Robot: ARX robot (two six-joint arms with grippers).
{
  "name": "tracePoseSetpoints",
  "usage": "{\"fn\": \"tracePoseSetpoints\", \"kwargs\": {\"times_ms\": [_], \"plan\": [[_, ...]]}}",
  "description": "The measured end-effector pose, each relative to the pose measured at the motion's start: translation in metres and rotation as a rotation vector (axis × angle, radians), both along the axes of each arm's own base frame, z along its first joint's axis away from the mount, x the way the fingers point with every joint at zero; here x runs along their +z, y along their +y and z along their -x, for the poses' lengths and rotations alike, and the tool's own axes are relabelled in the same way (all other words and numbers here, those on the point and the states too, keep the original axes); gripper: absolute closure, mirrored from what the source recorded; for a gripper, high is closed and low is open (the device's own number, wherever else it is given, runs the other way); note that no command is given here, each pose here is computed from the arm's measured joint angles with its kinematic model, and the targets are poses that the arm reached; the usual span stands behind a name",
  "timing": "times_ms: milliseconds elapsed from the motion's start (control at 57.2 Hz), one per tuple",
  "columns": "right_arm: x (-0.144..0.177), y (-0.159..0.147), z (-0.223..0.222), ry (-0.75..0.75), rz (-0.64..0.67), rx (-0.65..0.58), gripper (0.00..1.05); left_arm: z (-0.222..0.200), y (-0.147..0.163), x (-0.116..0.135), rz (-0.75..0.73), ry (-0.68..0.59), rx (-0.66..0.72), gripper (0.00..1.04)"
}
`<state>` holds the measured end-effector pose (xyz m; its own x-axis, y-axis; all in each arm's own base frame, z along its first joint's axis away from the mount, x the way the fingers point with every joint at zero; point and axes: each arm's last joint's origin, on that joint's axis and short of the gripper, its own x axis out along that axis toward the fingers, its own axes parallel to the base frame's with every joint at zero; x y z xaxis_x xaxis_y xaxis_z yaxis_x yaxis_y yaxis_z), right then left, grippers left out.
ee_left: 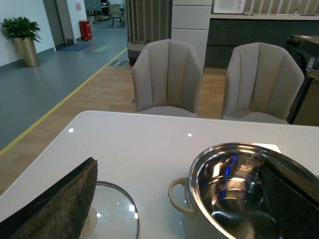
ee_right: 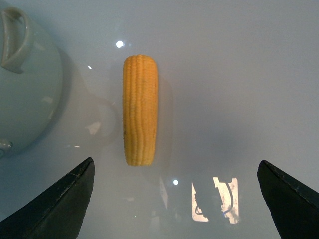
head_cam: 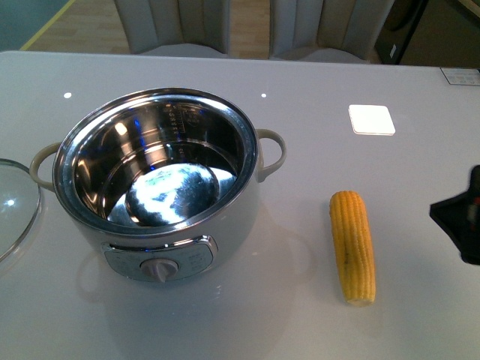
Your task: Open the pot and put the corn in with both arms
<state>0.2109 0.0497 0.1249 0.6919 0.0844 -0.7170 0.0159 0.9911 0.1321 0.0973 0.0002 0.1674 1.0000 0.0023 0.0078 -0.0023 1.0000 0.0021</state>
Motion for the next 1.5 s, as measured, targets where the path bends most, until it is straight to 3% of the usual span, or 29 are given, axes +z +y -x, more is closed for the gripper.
{"fn": "tracePoseSetpoints", "kwargs": {"times_ms": [192,402,1505], "plan": [[-0.043,0.013,-0.048,0.089,0.085,0.073,0.09,0.000,0.000,0.000,0.000,0.000,0.000,0.07],[-0.068,0.024,-0.066,0.145,0.136,0.117,0.09,0.000,0.000,0.000,0.000,0.000,0.000,0.07],[-0.119,0.062,-0.106,0.243,0.214,0.185,0.09,0.000,0.000,0.000,0.000,0.000,0.000,0.07]]}}
